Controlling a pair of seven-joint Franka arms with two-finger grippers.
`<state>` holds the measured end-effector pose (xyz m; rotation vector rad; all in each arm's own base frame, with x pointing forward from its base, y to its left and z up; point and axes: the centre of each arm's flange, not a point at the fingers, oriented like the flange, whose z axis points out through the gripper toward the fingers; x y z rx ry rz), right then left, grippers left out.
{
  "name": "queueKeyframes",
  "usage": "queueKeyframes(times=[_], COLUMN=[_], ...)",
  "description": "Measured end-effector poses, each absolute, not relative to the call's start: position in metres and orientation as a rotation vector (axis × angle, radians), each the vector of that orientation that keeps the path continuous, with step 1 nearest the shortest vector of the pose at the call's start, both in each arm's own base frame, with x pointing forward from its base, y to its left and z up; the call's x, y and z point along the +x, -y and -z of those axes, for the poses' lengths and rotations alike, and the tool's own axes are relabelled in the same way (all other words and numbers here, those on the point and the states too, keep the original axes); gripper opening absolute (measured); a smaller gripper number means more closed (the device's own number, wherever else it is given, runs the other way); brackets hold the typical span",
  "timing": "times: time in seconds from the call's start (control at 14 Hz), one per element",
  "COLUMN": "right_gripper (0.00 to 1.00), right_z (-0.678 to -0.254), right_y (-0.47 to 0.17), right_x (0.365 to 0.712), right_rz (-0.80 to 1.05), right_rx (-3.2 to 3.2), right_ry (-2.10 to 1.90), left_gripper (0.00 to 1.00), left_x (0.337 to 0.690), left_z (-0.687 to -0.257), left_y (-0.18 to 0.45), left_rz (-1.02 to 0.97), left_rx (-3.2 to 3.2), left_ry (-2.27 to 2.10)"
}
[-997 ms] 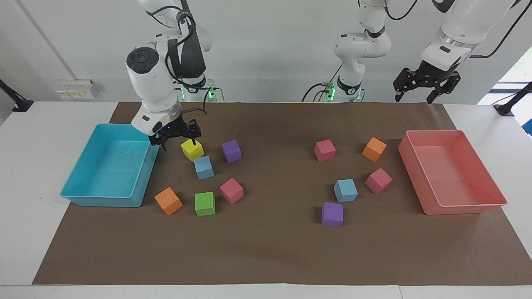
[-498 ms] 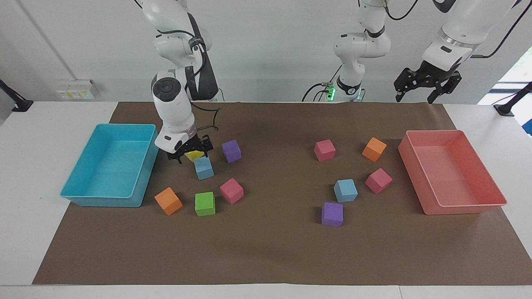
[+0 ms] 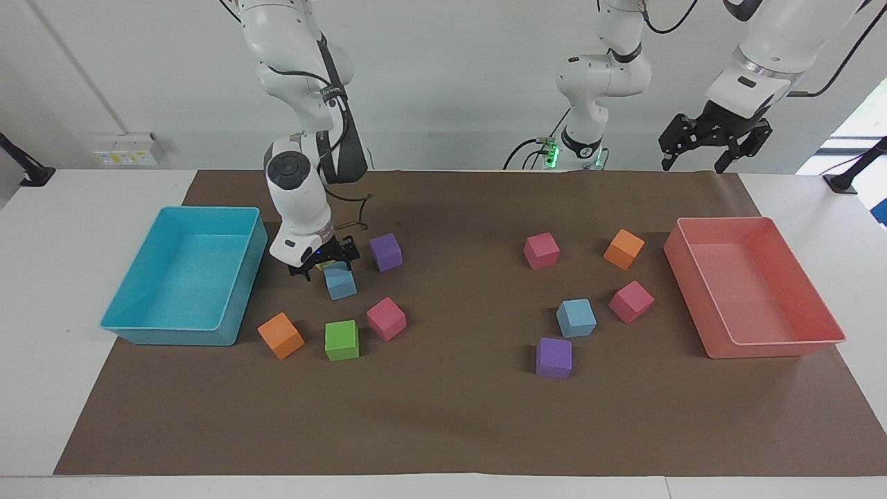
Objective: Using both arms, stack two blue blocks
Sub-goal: 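Reach the right gripper toward the light-blue cube near the yellow cube, then lower the right gripper and grasp the light-blue cube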
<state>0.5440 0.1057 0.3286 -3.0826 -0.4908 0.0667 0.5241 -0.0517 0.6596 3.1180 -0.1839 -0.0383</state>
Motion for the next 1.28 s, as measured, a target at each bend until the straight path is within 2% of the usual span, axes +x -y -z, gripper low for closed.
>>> queueKeyframes(times=[1.0,1.28], right_gripper=[1.0,1.0], right_z=[-0.336,-0.323], right_y=[-0.103,-0.104], right_x=[0.552,0.548], right_rz=[-0.028,-0.067], right_rx=[-3.025,-3.025], right_ry=[0.587,0.59], left_gripper=[1.0,1.0], left_x=[0.524,0.524], left_z=[-0.659,-0.659], left_y=[0.051,0.051], left_rz=[0.038,0.039], left_rx=[3.118,3.118], left_ry=[0.181,0.181])
